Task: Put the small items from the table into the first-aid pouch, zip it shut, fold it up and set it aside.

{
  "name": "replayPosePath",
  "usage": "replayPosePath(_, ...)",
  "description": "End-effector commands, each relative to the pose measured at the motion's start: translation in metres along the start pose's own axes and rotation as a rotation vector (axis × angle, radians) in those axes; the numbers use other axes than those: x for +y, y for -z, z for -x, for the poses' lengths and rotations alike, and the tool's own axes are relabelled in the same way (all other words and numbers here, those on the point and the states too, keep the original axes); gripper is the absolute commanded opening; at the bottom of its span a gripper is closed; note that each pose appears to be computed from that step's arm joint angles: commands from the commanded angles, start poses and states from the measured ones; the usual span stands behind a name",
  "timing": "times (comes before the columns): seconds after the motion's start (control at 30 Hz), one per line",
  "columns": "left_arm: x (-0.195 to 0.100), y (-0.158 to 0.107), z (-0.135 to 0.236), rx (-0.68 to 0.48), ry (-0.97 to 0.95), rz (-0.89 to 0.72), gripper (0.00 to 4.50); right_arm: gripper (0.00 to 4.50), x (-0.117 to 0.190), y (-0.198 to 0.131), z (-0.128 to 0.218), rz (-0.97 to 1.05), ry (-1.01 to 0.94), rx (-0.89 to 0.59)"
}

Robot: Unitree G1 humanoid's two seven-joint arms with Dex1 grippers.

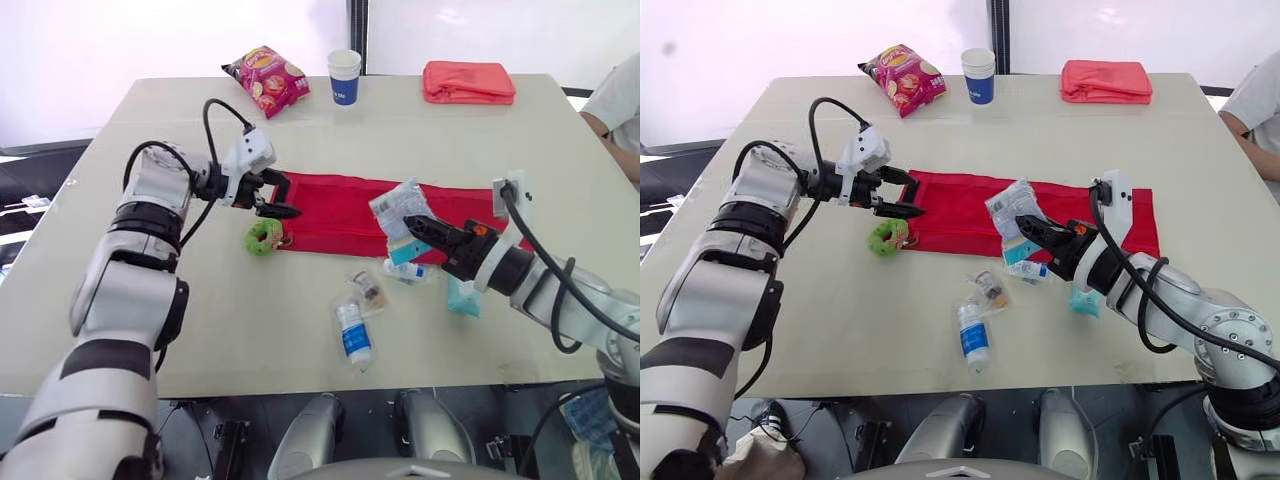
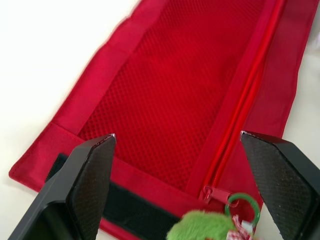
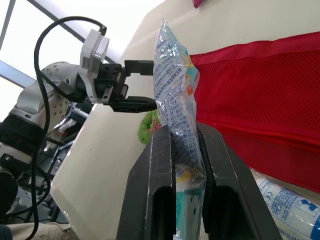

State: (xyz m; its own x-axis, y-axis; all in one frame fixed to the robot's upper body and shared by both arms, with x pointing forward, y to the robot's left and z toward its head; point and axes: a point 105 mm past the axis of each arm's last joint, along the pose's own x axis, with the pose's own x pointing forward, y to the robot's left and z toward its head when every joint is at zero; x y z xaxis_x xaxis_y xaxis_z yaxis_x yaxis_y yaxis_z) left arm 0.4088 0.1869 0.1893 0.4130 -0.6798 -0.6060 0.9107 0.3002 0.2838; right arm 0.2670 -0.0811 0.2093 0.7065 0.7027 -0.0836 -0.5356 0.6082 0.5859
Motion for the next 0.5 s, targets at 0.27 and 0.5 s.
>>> replayPosePath(0.27,0.0,0.004,-0.009,0.121,0.019,-0.136,4.24,0.02,0.008,0.007,-0.005,0.043,-0.057,0.043)
replayPosePath(0.5,0.007,0.008,-0.028,0.165,-0.097,-0.253,4.24,0.02,0.01,0.013,-0.009,0.038,-0.059,0.051)
